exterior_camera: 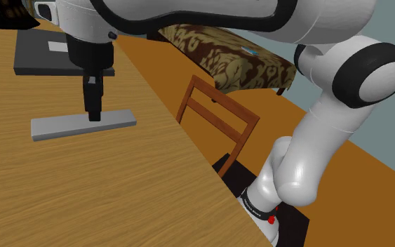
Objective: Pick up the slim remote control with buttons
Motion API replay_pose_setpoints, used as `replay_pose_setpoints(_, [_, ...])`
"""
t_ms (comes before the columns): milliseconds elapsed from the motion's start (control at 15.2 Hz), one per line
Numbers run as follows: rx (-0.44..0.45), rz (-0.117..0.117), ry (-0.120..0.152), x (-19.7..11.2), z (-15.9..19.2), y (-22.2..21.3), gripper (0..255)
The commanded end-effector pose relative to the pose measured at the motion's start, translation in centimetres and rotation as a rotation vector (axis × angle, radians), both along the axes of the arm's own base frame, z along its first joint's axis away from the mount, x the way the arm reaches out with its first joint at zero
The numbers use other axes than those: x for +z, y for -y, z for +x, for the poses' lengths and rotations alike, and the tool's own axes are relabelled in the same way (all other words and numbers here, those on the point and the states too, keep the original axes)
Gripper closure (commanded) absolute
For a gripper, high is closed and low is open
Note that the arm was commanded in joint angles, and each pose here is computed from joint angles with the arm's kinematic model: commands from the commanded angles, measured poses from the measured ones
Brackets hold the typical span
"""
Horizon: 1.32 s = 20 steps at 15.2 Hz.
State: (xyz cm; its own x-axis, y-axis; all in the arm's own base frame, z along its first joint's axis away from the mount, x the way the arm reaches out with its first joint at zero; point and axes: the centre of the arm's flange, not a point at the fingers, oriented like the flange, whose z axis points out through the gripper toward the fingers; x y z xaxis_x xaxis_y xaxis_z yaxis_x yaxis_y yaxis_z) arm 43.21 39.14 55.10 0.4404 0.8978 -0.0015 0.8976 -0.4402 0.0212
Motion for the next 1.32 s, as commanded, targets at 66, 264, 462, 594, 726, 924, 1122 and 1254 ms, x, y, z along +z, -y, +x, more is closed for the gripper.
replay_pose_setpoints(66, [0.026, 0.003, 0.0, -1.1, -0.4, -1.0, 0])
replay_pose_setpoints(264, [0.026, 0.003, 0.0, -2.7, -0.4, -1.0, 0])
replay_pose_setpoints(462, [0.026, 0.003, 0.0, -4.0, -0.4, -1.0, 0])
replay_pose_setpoints(594, [0.026, 0.003, 0.0, -4.0, -0.4, -1.0, 255])
replay_pose_setpoints(726, [0.026, 0.003, 0.0, -4.0, -0.4, -1.0, 255])
replay_pose_setpoints(924, [0.026, 0.003, 0.0, -4.0, -0.4, -1.0, 255])
replay_pose_setpoints(1122, [0.026, 0.003, 0.0, -4.1, -0.3, -1.0, 255])
replay_pose_setpoints(1254, [0.026, 0.003, 0.0, -3.5, -0.4, -1.0, 255])
